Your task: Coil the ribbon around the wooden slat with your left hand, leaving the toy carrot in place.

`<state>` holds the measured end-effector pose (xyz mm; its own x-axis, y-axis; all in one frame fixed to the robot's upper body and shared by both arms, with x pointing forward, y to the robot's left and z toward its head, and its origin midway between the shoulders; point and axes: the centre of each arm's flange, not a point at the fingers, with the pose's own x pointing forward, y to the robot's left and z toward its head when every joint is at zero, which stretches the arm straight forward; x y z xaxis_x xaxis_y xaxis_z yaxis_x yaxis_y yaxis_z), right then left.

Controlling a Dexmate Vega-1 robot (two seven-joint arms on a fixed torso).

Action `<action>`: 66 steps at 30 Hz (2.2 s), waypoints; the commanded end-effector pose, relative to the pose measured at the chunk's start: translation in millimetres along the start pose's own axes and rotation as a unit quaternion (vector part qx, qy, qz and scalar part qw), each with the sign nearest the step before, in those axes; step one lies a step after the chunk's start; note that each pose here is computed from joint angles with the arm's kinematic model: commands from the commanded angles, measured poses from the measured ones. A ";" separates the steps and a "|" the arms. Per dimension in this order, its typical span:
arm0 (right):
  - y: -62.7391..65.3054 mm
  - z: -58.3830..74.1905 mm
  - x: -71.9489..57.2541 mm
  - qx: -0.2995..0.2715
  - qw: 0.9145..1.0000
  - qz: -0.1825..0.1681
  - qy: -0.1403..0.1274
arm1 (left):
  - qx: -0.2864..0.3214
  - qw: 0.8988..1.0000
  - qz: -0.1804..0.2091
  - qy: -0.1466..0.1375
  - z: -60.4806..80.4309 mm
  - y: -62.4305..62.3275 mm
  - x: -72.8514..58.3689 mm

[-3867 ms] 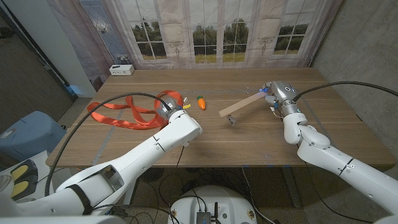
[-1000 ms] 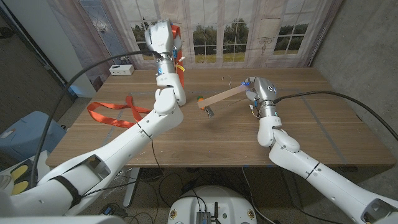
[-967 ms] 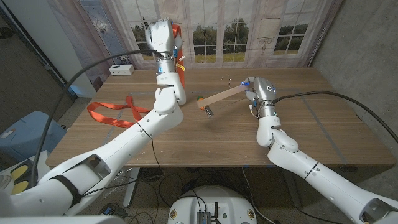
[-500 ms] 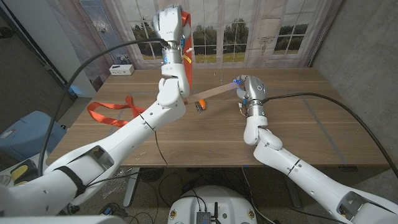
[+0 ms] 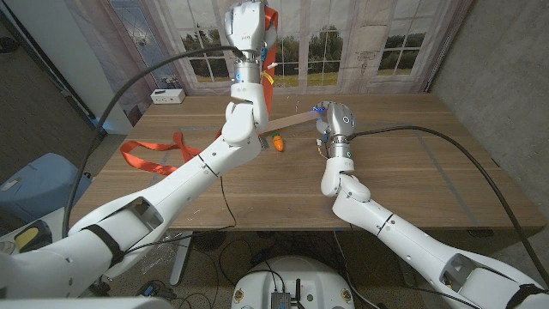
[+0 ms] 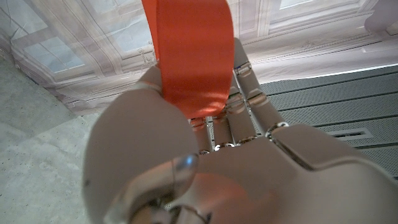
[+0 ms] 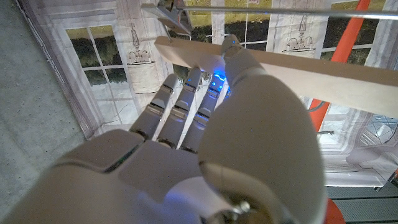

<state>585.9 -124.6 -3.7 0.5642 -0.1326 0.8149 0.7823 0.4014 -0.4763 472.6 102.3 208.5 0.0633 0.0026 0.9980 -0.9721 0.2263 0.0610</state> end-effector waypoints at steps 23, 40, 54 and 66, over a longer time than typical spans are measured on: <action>22.6 4.9 35.5 -0.028 0.996 -0.027 0.083 | -0.070 0.996 0.000 -0.063 32.4 42.1 -32.5; 27.4 7.1 46.1 -0.040 0.991 -0.033 0.122 | -0.147 0.984 -0.052 -0.084 49.9 50.1 -54.8; 21.6 -2.7 60.6 -0.011 0.986 -0.059 0.156 | -0.229 0.959 -0.149 -0.076 59.9 44.3 -84.0; 1.9 -18.1 66.2 0.030 0.977 -0.106 0.181 | -0.252 0.952 -0.168 -0.048 55.5 38.4 -125.1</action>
<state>635.2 -132.5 36.6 0.5062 -0.4669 0.7251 0.8580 0.3571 -0.3691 413.4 56.0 118.0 0.2548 -0.2430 0.9360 -0.7240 0.5937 0.3513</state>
